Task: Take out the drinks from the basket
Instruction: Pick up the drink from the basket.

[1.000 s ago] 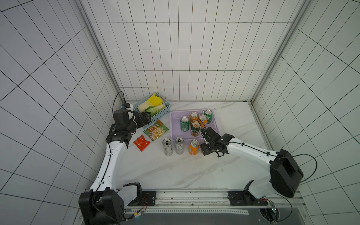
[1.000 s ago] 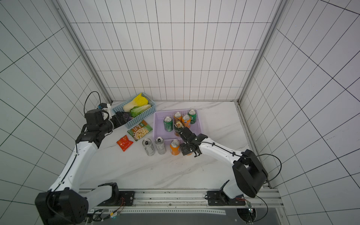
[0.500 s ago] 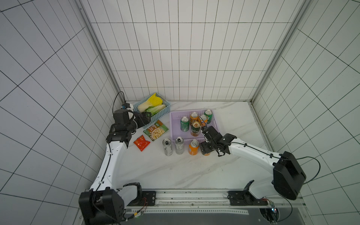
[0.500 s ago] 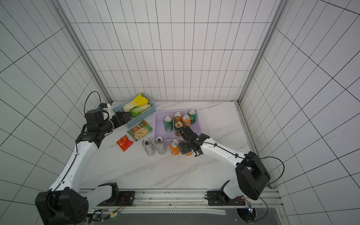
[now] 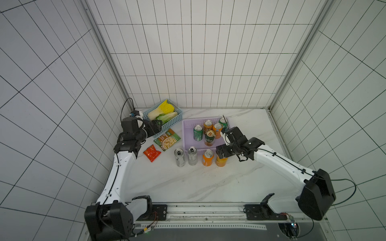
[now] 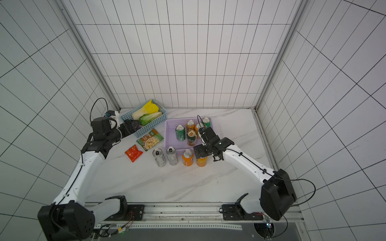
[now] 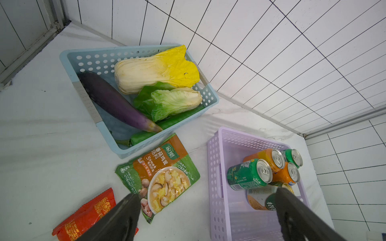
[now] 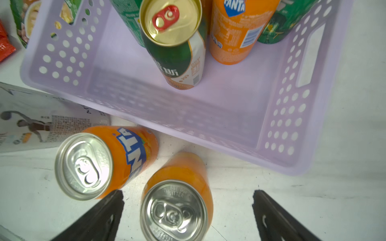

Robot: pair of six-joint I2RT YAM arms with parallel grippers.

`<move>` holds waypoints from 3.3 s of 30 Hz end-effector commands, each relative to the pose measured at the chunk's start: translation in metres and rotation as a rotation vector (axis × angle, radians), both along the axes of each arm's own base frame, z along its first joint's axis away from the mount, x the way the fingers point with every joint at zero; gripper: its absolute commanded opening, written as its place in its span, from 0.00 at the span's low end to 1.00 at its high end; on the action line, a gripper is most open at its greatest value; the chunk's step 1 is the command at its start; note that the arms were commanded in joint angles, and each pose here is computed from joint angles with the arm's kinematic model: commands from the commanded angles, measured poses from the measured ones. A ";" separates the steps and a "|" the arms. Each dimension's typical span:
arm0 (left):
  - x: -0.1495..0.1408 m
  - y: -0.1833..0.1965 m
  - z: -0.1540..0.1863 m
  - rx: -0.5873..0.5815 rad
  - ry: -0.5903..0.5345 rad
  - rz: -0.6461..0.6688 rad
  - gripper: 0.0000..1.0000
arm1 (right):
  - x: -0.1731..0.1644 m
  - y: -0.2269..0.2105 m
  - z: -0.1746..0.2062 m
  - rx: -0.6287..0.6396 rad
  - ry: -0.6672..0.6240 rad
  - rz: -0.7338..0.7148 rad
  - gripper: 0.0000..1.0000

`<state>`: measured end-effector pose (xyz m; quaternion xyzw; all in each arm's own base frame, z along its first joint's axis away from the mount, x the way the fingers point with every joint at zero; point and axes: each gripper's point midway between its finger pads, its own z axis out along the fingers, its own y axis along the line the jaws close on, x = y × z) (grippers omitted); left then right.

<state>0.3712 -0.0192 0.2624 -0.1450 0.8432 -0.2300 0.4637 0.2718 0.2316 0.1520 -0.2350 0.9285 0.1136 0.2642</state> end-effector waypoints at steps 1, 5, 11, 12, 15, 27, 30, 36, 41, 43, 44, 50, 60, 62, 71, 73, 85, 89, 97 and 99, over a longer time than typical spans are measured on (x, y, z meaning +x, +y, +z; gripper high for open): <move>0.003 0.001 0.004 -0.004 -0.019 -0.004 0.98 | 0.012 0.008 0.014 0.011 -0.005 0.032 0.99; 0.003 0.001 0.004 -0.005 -0.019 -0.004 0.98 | 0.032 0.015 0.014 -0.007 -0.010 0.037 1.00; 0.003 0.001 0.005 -0.006 -0.020 -0.006 0.98 | 0.059 0.031 0.005 -0.053 -0.016 0.047 1.00; 0.003 0.001 0.004 -0.006 -0.019 -0.004 0.98 | 0.063 0.034 0.002 -0.060 -0.013 0.050 1.00; 0.003 0.002 0.004 -0.006 -0.019 -0.003 0.98 | 0.074 0.044 -0.005 -0.067 -0.007 0.058 1.00; 0.003 0.002 0.005 -0.014 -0.019 -0.004 0.98 | 0.104 0.069 -0.034 -0.085 0.019 0.062 1.00; 0.003 0.002 0.004 -0.016 -0.016 -0.006 0.98 | 0.110 0.072 -0.039 -0.096 0.019 0.062 1.00; 0.004 0.002 0.004 -0.020 -0.015 -0.006 0.98 | 0.121 0.078 -0.044 -0.108 0.010 0.065 0.95; 0.004 0.002 0.004 -0.021 -0.016 -0.005 0.98 | 0.125 0.083 -0.051 -0.110 0.018 0.067 0.90; 0.004 0.002 0.004 -0.021 -0.018 -0.006 0.98 | 0.126 0.084 -0.052 -0.109 0.021 0.068 0.88; 0.004 0.002 0.004 -0.023 -0.017 -0.008 0.98 | 0.126 0.084 -0.052 -0.109 0.022 0.068 0.87; 0.004 0.002 0.004 -0.024 -0.016 -0.008 0.98 | 0.127 0.084 -0.042 -0.105 0.006 0.069 0.76; 0.004 0.003 0.004 -0.025 -0.016 -0.007 0.98 | 0.120 0.081 -0.004 -0.086 -0.053 0.076 0.71; 0.004 0.002 0.004 -0.027 -0.017 -0.008 0.98 | 0.118 0.080 0.006 -0.070 -0.066 0.075 0.71; 0.005 0.003 0.003 -0.028 -0.016 -0.006 0.98 | 0.100 0.074 0.046 -0.002 -0.084 0.092 0.70; 0.005 0.003 0.004 -0.029 -0.017 -0.008 0.98 | 0.096 0.070 0.054 0.007 -0.089 0.093 0.70; 0.005 0.002 0.003 -0.032 -0.017 -0.012 0.98 | 0.080 0.016 0.096 0.014 -0.119 0.025 0.70; 0.005 0.002 0.003 -0.033 -0.018 -0.017 0.98 | 0.072 -0.007 0.106 0.009 -0.130 -0.008 0.70; 0.006 0.001 0.002 -0.036 -0.015 -0.024 0.98 | 0.051 -0.046 0.117 -0.010 -0.140 -0.077 0.70; 0.005 0.001 0.002 -0.036 -0.016 -0.024 0.98 | 0.045 -0.052 0.117 -0.015 -0.141 -0.090 0.70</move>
